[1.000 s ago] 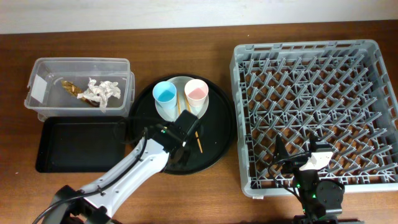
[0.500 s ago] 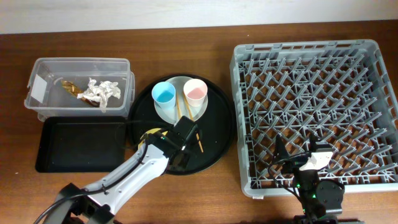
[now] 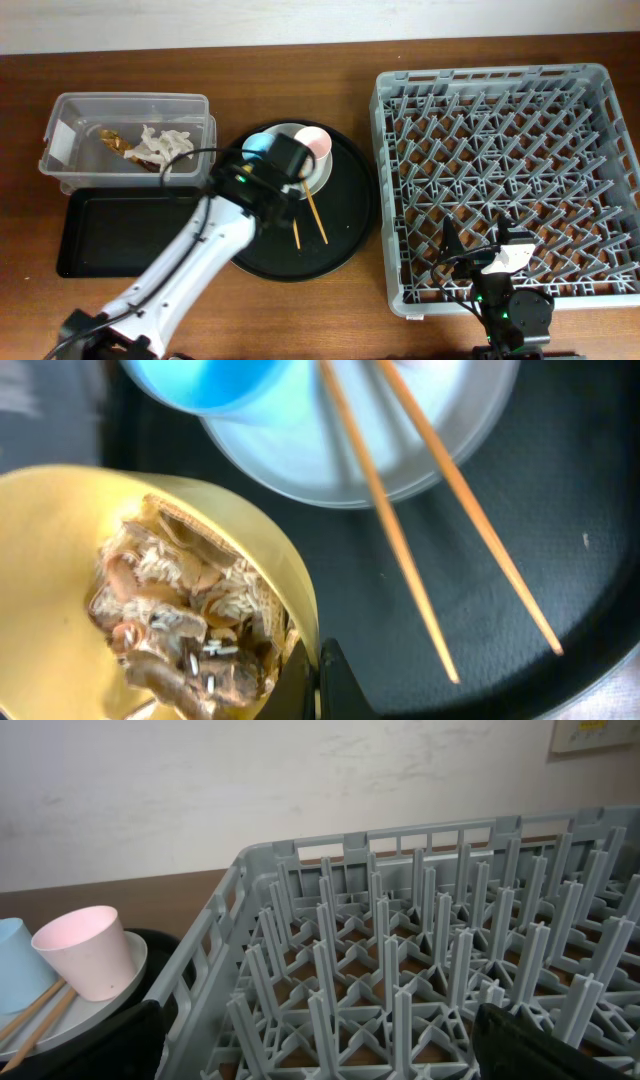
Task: Sort waste into correct bins and load items into the dishwasher rack
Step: 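Tip the yellow bowl over the black tray to dump scraps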
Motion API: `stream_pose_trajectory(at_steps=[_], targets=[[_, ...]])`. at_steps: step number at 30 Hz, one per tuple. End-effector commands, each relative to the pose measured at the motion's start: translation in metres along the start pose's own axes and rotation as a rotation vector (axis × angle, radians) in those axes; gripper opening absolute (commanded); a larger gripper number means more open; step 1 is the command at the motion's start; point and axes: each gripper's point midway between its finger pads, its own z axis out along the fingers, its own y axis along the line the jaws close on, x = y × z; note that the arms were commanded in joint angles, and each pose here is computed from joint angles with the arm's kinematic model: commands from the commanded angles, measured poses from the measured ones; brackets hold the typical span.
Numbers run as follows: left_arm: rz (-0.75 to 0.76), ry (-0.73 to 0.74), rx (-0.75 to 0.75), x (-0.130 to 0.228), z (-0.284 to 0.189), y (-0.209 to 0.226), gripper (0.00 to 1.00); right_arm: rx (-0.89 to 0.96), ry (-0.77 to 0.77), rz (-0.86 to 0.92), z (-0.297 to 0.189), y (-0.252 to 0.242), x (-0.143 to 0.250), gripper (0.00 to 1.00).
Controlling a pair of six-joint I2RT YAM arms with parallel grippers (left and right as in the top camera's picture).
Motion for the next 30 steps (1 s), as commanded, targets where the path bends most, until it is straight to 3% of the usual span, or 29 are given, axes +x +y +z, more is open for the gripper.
stream_pose_trajectory(at_steps=[1, 6, 8, 14, 19, 24, 30], targets=[[-0.173, -0.004, 0.129, -0.019, -0.011, 0.028, 0.0, -0.008, 0.003, 0.009, 0.0, 0.001, 0.003, 0.98], [-0.351, 0.014, 0.381, -0.016, -0.012, 0.074, 0.0, -0.008, 0.003, 0.009, 0.0, 0.001, 0.003, 0.98], [-0.447, -0.046, 0.504, -0.018, -0.02, 0.106, 0.0, -0.008, 0.003, 0.009, 0.0, 0.001, 0.003, 0.98], [-0.656, -0.183, 0.62, -0.005, -0.029, 0.175, 0.0, -0.008, 0.003, 0.009, 0.0, 0.001, 0.003, 0.98], [-0.823, -0.369, 0.793, 0.019, -0.021, 0.208, 0.0, -0.008, 0.004, 0.009, 0.0, 0.001, 0.003, 0.98], [-0.839, -0.698, 0.976, 0.044, -0.033, 0.232, 0.0, -0.008, 0.003, 0.009, 0.0, 0.001, 0.003, 0.98], [-0.894, -0.772, 0.981, 0.059, -0.043, 0.25, 0.0, -0.008, 0.003, 0.009, 0.0, 0.001, 0.003, 0.98]])
